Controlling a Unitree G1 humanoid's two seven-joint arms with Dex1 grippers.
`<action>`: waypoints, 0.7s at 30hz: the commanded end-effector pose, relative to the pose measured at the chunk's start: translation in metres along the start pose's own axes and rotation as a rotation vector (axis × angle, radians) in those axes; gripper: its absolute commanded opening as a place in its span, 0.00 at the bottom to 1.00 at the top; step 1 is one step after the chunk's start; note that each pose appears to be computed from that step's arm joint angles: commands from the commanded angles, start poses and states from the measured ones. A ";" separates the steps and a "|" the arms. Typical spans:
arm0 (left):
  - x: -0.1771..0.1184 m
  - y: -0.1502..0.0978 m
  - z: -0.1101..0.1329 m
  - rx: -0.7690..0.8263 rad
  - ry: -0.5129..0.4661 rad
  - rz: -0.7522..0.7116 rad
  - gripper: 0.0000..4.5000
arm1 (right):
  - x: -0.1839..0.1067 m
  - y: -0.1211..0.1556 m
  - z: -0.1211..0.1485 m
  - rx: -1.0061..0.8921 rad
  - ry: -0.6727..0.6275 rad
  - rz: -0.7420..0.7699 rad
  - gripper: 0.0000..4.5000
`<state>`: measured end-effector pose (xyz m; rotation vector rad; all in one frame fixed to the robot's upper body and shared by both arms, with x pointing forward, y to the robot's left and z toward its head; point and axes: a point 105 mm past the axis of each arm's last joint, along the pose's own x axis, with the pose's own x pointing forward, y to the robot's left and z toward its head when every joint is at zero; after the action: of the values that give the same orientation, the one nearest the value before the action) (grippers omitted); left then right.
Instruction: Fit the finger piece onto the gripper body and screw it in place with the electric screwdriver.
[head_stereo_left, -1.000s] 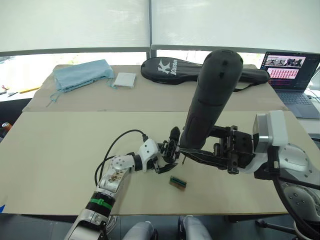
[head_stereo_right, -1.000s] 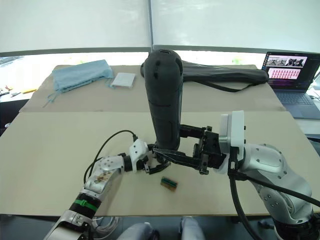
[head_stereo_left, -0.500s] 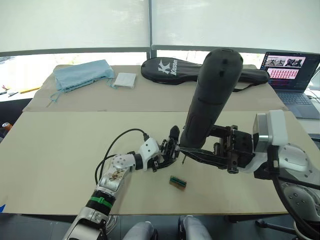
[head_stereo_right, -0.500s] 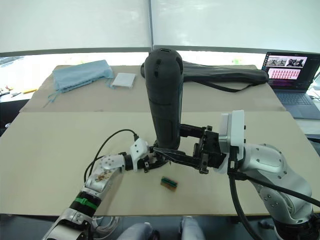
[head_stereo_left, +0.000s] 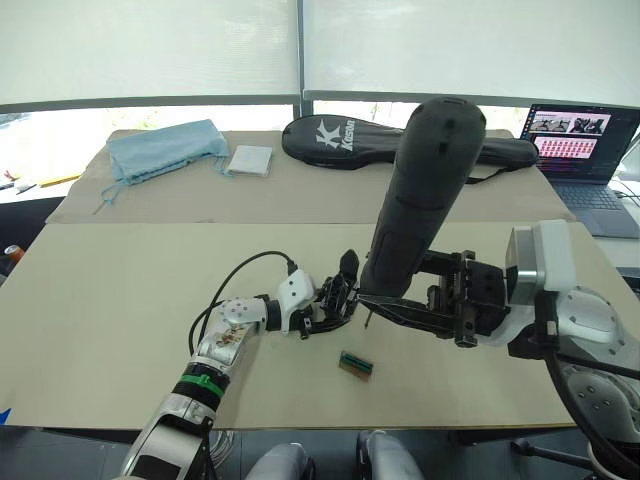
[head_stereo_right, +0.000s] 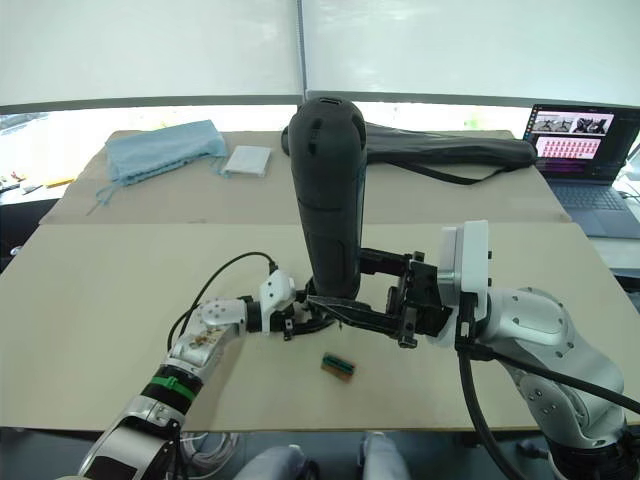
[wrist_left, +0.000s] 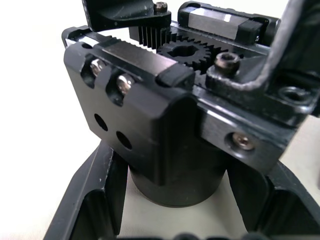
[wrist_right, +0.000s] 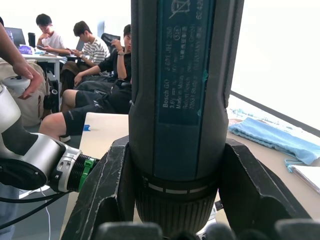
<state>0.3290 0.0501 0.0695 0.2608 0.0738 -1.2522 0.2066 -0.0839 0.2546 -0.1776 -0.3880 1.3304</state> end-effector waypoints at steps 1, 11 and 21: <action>-0.007 0.000 -0.017 -0.052 0.049 0.026 0.84 | 0.000 0.004 0.013 -0.039 -0.026 0.023 0.42; -0.023 -0.005 -0.018 -0.029 0.040 0.076 0.99 | -0.001 0.004 0.012 -0.037 -0.027 0.024 0.42; -0.015 -0.015 -0.016 -0.038 0.040 0.051 0.99 | 0.000 0.004 0.012 -0.035 -0.027 0.029 0.42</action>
<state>0.3161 0.0659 0.0676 0.2583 0.0706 -1.1858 0.2046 -0.0837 0.2540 -0.1777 -0.3838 1.3501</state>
